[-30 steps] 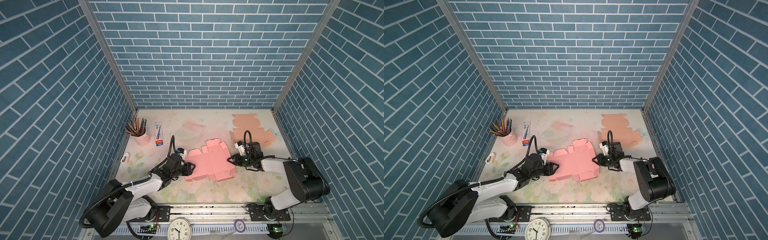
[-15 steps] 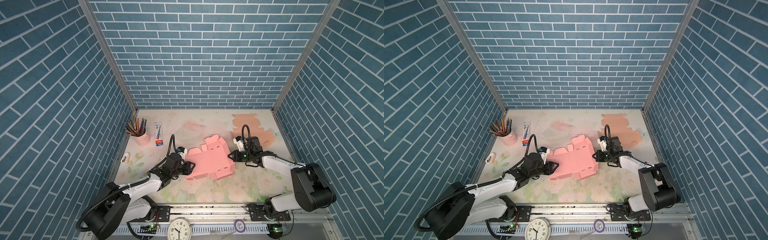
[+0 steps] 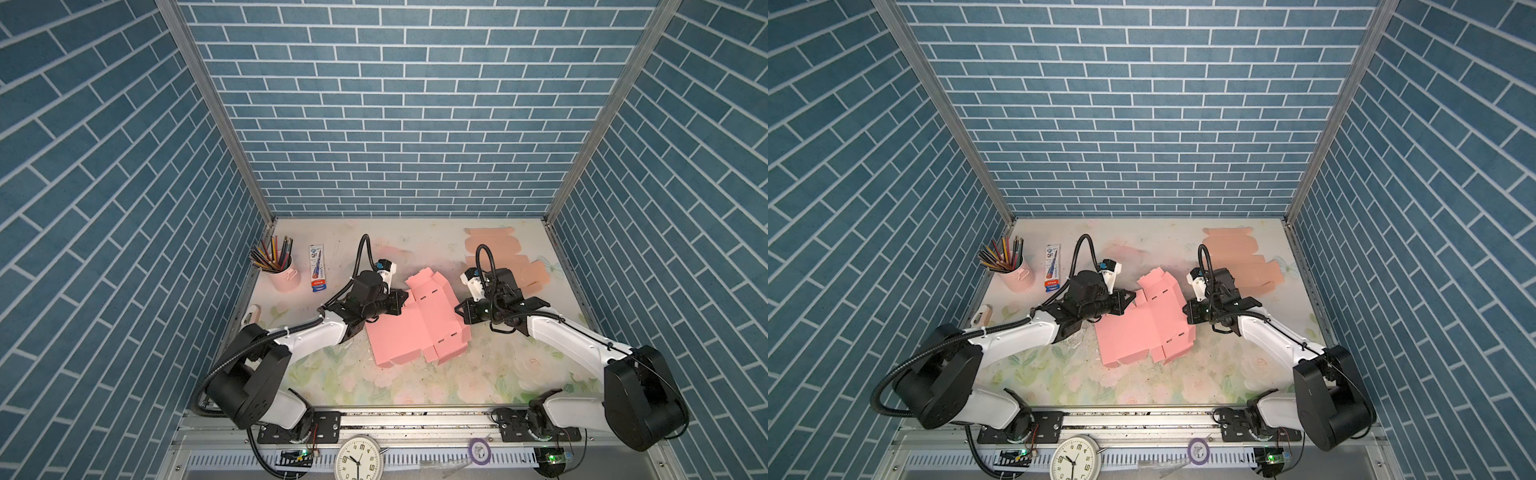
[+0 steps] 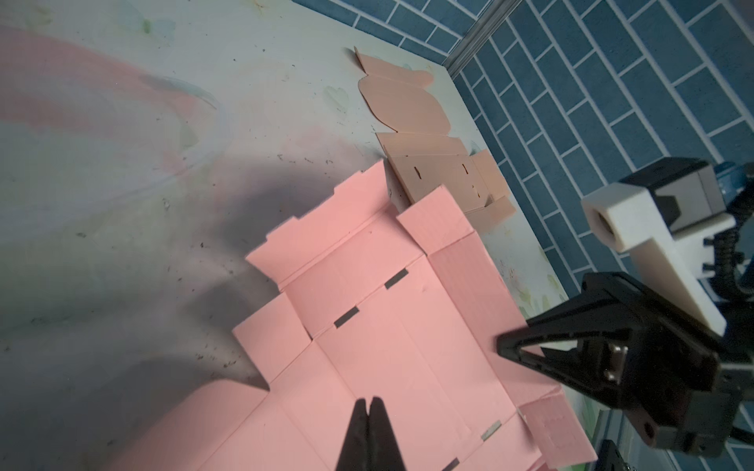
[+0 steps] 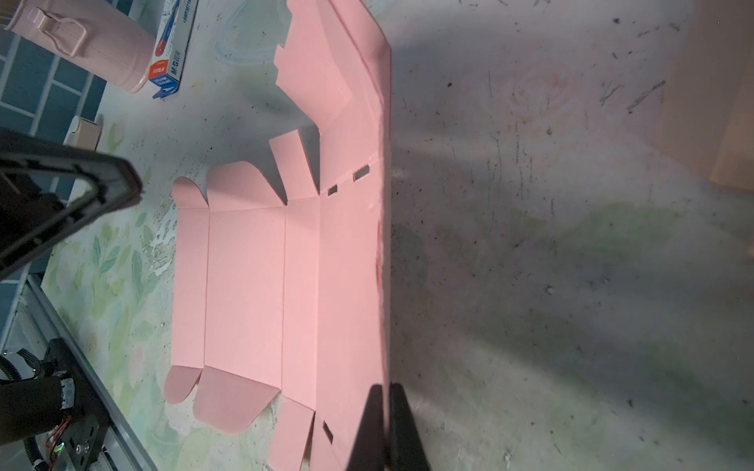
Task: Fold the paper box
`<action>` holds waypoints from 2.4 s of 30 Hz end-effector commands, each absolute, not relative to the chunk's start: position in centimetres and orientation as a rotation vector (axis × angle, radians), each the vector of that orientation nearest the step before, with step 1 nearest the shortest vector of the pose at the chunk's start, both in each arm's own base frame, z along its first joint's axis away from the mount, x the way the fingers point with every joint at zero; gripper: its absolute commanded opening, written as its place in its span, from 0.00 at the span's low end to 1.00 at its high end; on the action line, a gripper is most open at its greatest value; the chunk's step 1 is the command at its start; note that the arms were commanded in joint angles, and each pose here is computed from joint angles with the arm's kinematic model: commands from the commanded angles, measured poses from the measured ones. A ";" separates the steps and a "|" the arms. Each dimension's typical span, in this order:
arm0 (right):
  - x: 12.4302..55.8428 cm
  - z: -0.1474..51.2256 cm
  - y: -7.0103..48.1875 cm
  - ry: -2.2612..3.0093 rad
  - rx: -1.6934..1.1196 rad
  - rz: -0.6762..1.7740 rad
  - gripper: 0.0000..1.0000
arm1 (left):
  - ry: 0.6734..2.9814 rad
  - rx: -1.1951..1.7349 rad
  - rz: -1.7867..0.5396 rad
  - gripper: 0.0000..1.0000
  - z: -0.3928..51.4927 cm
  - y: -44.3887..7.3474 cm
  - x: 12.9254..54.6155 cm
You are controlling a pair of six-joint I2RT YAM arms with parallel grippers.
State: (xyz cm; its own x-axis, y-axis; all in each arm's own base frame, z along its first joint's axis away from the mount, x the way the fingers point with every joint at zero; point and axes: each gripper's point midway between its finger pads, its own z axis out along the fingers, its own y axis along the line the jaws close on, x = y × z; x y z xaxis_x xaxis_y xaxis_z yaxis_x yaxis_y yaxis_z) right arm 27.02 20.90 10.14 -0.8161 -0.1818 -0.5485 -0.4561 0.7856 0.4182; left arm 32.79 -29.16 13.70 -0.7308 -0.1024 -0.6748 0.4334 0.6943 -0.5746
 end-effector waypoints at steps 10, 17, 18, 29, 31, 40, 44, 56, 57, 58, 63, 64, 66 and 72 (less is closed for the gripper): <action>26.4 11.6 21.2 2.412 -0.570 0.758 0.00 | 2.138 0.320 -1.041 0.00 14.5 -34.3 38.6; 26.0 11.3 21.1 2.416 -0.590 0.756 0.00 | 2.139 0.355 -1.011 0.00 14.0 -35.3 40.2; 26.0 11.3 21.1 2.414 -0.591 0.757 0.00 | 2.135 0.365 -1.005 0.00 14.1 -35.5 40.4; 26.1 11.2 21.1 2.419 -0.601 0.747 0.00 | 2.139 0.509 -0.951 0.00 13.5 -36.7 39.8; 26.2 11.3 21.1 2.420 -0.602 0.742 0.00 | 2.139 0.534 -0.945 0.00 13.6 -36.9 39.4; 26.5 11.4 21.1 2.428 -0.610 0.727 0.00 | 2.147 0.636 -0.874 0.00 13.4 -36.6 37.5; 26.6 11.5 21.2 2.428 -0.612 0.732 0.00 | 2.156 0.701 -0.843 0.00 13.0 -37.0 36.3; 26.2 10.9 21.2 2.444 -0.644 0.675 0.00 | 2.166 0.760 -0.849 0.00 12.7 -37.3 33.2; 26.2 11.0 21.1 2.440 -0.642 0.669 0.00 | 2.171 0.758 -0.849 0.00 12.5 -37.1 33.0; 26.2 11.1 21.1 2.436 -0.646 0.664 0.00 | 2.173 0.759 -0.852 0.00 12.5 -37.0 32.8; 25.7 11.1 21.5 2.437 -0.703 0.610 0.00 | 2.212 0.712 -0.847 0.00 11.4 -35.0 32.0; 25.6 11.0 21.5 2.440 -0.715 0.597 0.00 | 2.218 0.696 -0.848 0.00 11.3 -34.5 31.9; 25.3 10.8 21.6 2.442 -0.744 0.585 0.00 | 2.226 0.654 -0.839 0.00 11.0 -33.1 31.9; 24.8 10.9 21.9 2.436 -0.799 0.567 0.00 | 2.302 0.437 -0.758 0.08 9.4 -28.1 33.8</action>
State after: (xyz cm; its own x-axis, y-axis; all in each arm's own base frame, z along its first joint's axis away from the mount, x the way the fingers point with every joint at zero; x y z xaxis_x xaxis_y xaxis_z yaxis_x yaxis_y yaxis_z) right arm 24.62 21.95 10.24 -0.7329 -0.3723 -0.5694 -0.5967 0.7538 0.2752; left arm 32.38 -30.22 9.43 -0.7053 0.1799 -0.6857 0.5676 0.7228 -0.3942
